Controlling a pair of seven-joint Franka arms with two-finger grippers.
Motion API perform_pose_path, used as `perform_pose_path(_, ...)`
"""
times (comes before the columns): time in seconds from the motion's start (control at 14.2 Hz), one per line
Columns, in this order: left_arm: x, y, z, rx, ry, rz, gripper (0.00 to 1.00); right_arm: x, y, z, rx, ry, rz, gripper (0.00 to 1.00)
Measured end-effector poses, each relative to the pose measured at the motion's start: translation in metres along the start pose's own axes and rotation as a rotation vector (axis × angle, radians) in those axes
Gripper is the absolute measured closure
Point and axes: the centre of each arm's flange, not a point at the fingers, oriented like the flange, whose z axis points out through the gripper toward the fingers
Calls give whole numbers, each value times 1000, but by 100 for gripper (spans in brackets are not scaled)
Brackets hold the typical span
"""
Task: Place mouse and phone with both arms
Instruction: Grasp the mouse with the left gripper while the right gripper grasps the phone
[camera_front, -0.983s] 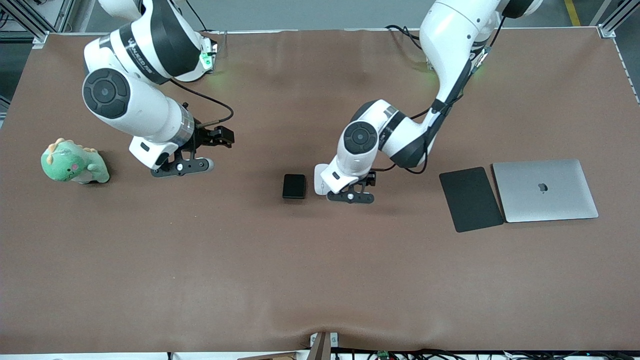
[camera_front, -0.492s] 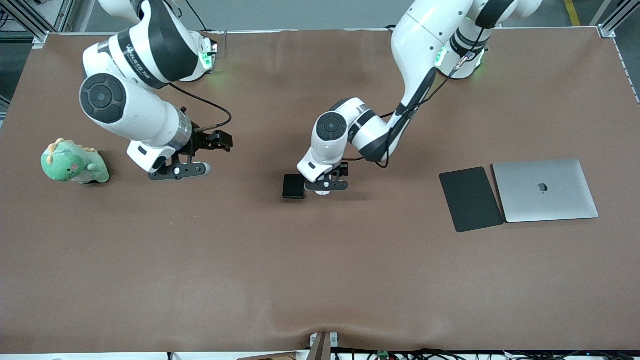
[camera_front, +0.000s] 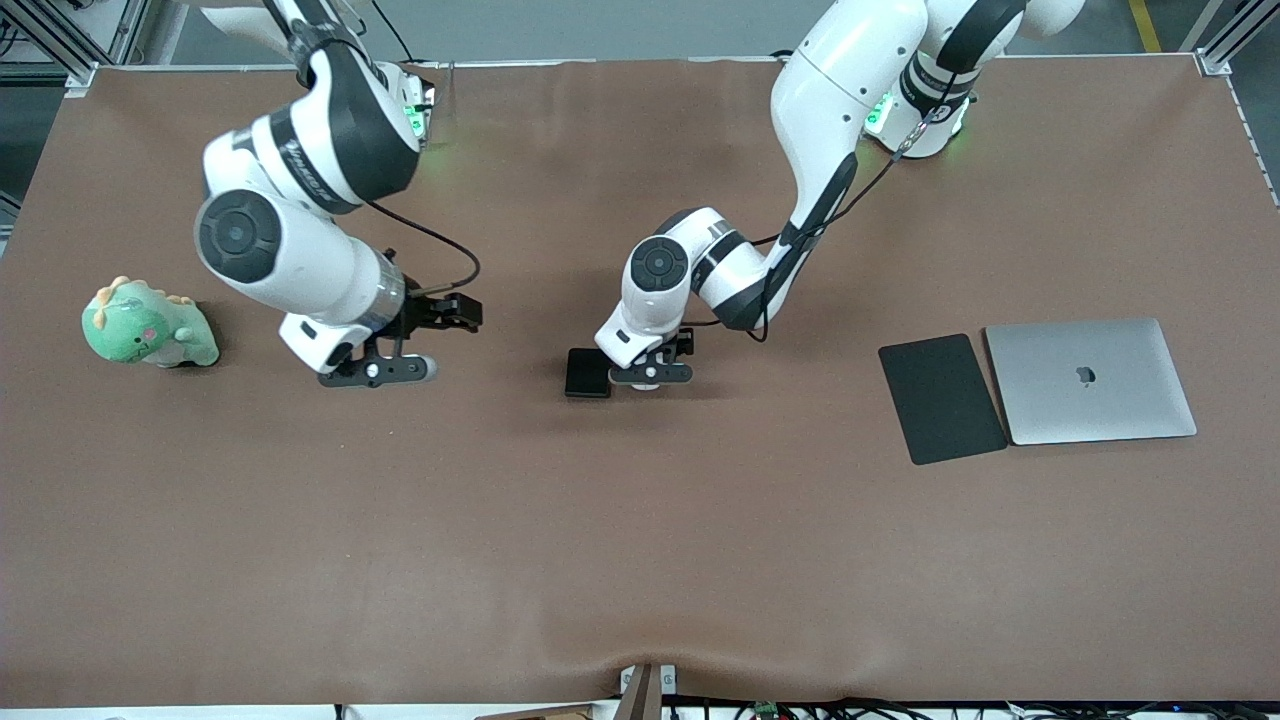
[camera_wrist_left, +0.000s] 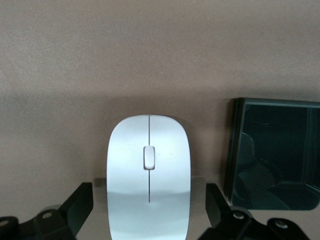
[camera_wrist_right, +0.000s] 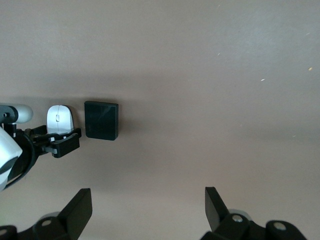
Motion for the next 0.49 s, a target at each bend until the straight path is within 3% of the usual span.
perform_pose_path(0.21,-3,2,3,3,-4,-12,15,-6,-35,21,-7,1,5,0)
perform_pose_path(0.35,-5,5,2,2,-2,-16,37,-5,-42,30,-8,2,6,0)
perform_pose_path(0.49,-7,6,2,1,-2,-14,39,-1,-39,39,-14,-10,12,0)
